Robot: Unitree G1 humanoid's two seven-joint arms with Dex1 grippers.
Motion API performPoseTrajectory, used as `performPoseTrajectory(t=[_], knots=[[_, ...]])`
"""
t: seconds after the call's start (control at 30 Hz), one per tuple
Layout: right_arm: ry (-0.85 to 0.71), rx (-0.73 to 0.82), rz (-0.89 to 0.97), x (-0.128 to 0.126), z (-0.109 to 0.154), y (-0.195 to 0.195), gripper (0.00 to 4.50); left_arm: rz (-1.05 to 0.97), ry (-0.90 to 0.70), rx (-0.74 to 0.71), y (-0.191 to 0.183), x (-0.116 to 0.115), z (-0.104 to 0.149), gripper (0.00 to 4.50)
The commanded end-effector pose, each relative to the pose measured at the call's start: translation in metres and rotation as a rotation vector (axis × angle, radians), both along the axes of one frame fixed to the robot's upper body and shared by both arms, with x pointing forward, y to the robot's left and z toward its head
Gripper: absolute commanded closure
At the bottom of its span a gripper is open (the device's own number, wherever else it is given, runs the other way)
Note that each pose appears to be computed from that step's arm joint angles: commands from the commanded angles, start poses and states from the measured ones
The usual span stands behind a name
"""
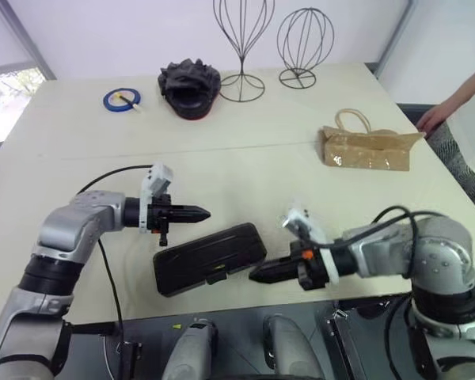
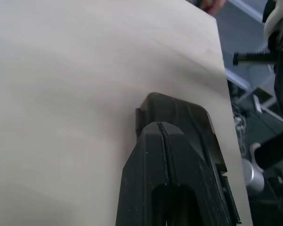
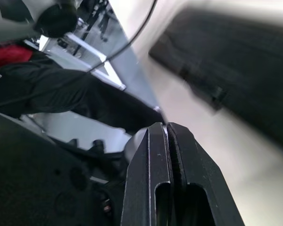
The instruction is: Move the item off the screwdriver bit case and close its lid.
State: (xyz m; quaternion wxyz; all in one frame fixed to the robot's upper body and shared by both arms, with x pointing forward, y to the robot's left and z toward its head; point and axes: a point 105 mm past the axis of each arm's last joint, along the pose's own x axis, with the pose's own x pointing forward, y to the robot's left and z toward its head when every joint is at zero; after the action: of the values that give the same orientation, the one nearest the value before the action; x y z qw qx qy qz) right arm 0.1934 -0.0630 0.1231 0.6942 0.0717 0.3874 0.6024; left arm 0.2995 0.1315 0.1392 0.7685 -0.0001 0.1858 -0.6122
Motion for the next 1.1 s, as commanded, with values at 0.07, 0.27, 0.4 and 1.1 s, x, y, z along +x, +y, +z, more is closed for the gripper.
performPoseTrajectory(t=[0.07, 0.27, 0.4, 1.1], knots=[[0.079, 0.03, -0.031, -0.012, -0.01, 0.019, 4.38, -0.046, -0.021, 0.028, -0.003, -0.007, -0.001, 4.5], [0.244, 0.004, -0.236, -0.013, -0.028, 0.039, 4.38, -0.023, -0.035, 0.056, 0.002, -0.007, -0.004, 4.5], [0.321, -0.03, -0.379, -0.006, -0.035, 0.046, 4.38, 0.018, -0.06, 0.063, 0.005, -0.002, -0.005, 4.5], [0.42, -0.045, -0.644, 0.014, -0.045, 0.054, 4.38, 0.058, -0.061, 0.168, 0.001, 0.016, -0.065, 4.5]])
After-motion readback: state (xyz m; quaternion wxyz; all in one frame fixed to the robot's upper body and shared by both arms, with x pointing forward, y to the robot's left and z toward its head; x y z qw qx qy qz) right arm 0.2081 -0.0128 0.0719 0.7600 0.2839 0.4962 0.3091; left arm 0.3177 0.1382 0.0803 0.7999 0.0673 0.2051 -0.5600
